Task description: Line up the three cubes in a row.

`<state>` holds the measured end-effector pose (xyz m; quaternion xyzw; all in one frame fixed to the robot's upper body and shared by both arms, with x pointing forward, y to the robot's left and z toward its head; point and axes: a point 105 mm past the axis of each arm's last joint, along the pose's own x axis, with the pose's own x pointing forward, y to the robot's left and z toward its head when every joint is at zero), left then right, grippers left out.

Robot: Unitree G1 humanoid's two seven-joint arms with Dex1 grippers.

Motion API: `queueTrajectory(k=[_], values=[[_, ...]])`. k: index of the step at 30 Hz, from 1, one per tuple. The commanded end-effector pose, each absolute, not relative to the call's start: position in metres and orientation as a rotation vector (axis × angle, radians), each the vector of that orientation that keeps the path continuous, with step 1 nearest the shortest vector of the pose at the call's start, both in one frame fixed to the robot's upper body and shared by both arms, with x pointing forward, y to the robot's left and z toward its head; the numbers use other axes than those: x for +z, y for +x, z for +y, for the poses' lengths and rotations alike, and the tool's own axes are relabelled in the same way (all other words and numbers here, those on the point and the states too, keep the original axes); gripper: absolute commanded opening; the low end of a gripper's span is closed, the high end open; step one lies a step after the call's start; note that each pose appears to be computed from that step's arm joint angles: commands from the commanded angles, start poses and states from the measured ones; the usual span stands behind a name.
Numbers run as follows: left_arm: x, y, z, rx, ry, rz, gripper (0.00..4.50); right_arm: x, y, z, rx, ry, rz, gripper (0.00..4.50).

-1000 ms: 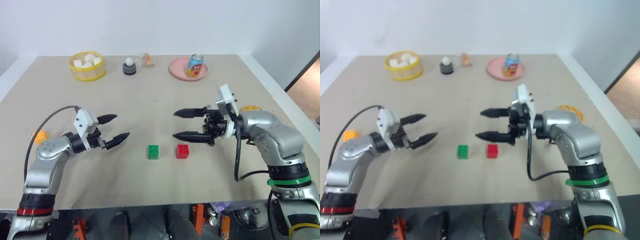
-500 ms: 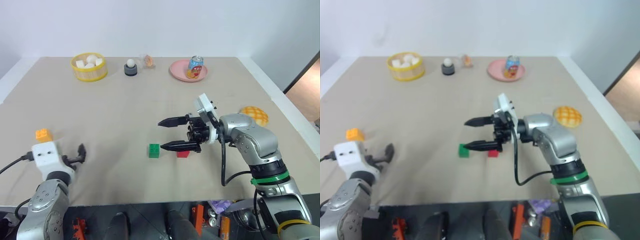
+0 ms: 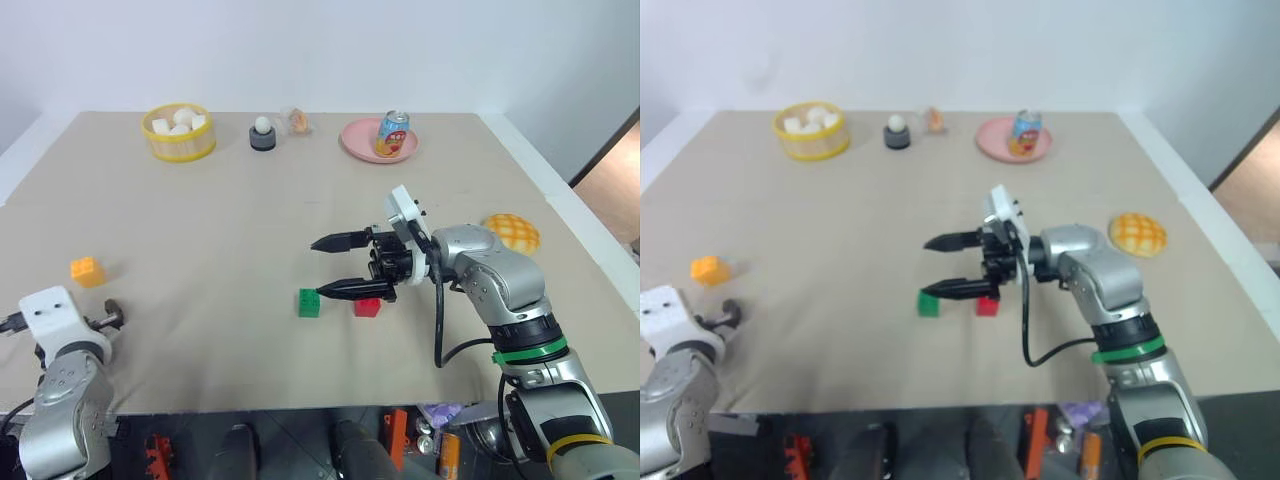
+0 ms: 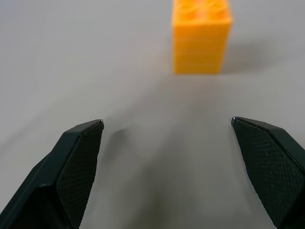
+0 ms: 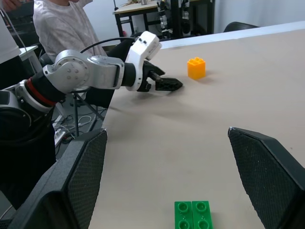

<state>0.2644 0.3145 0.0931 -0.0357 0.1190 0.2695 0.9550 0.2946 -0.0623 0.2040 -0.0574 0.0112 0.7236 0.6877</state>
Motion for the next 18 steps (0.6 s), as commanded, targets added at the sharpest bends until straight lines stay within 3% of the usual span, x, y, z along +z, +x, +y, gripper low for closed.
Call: queueTrajectory(k=[1, 18], values=[[0.099, 0.277, 0.311, 0.501, -0.046, 0.214, 4.46, 0.217, 0.292, -0.066, 1.603, -0.156, -0.035, 4.20], [0.107, 0.317, 0.330, 0.526, -0.036, 0.163, 4.46, 0.218, 0.292, -0.068, 1.559, -0.170, -0.050, 4.20]])
